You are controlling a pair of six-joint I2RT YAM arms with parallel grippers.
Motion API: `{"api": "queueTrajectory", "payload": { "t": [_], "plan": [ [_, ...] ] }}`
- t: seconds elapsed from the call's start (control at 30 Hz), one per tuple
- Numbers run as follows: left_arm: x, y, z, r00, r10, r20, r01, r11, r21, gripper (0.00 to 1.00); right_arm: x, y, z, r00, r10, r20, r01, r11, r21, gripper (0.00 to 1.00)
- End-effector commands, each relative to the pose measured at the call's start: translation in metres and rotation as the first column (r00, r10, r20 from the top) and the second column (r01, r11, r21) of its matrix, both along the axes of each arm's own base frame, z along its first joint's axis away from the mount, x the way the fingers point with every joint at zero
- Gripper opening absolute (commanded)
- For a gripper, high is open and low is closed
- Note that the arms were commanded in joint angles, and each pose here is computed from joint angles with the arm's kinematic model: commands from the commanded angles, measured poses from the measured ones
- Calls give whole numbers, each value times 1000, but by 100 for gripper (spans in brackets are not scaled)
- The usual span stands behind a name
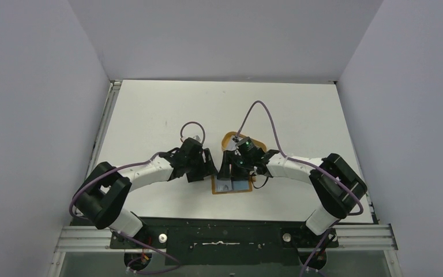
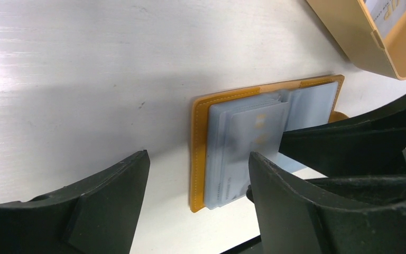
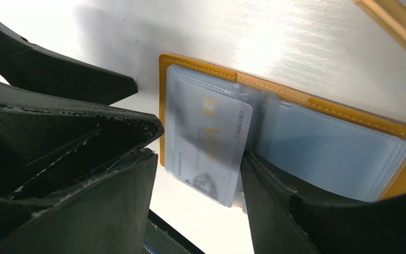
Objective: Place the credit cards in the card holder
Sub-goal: Insert the credit card into the card holder.
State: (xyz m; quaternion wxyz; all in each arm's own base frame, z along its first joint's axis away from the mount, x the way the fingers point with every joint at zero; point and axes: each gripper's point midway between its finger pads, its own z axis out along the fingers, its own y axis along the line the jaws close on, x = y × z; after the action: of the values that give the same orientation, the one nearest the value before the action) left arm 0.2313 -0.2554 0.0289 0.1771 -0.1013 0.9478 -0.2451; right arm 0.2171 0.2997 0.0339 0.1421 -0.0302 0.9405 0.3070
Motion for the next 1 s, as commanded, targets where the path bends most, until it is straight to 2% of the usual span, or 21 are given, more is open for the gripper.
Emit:
{"api": "queueTrajectory", "payload": {
  "t": [0.0, 0.23, 0.47, 0.63, 0.73, 0.9, 0.97],
  "plan": [
    [-4, 17, -3, 1000, 22, -7, -21, 998, 52, 69, 19, 6, 38, 992, -4, 128, 2, 1000, 14, 63],
    [1, 19, 3, 999, 32, 9, -32, 998, 44, 71, 20, -3, 45, 988, 1, 155, 4, 1000, -28, 78],
    [2, 30, 13, 997, 60, 45, -62, 997, 53, 71, 37, -39, 73, 963, -54, 264, 84, 991, -103, 74],
    [13, 50, 45, 981, 94, 172, -109, 991, 78, 71, 72, -84, 96, 911, -218, 351, 254, 965, -61, 72],
    [18, 57, 63, 966, 105, 236, -127, 988, 82, 73, 94, -92, 99, 875, -281, 393, 320, 947, -33, 74],
    [19, 68, 73, 952, 119, 281, -152, 984, 98, 84, 123, -82, 91, 864, -333, 377, 367, 930, -20, 72],
    [16, 69, 71, 953, 121, 278, -155, 983, 102, 97, 133, -79, 84, 851, -376, 365, 406, 914, -5, 70]
  ]
}}
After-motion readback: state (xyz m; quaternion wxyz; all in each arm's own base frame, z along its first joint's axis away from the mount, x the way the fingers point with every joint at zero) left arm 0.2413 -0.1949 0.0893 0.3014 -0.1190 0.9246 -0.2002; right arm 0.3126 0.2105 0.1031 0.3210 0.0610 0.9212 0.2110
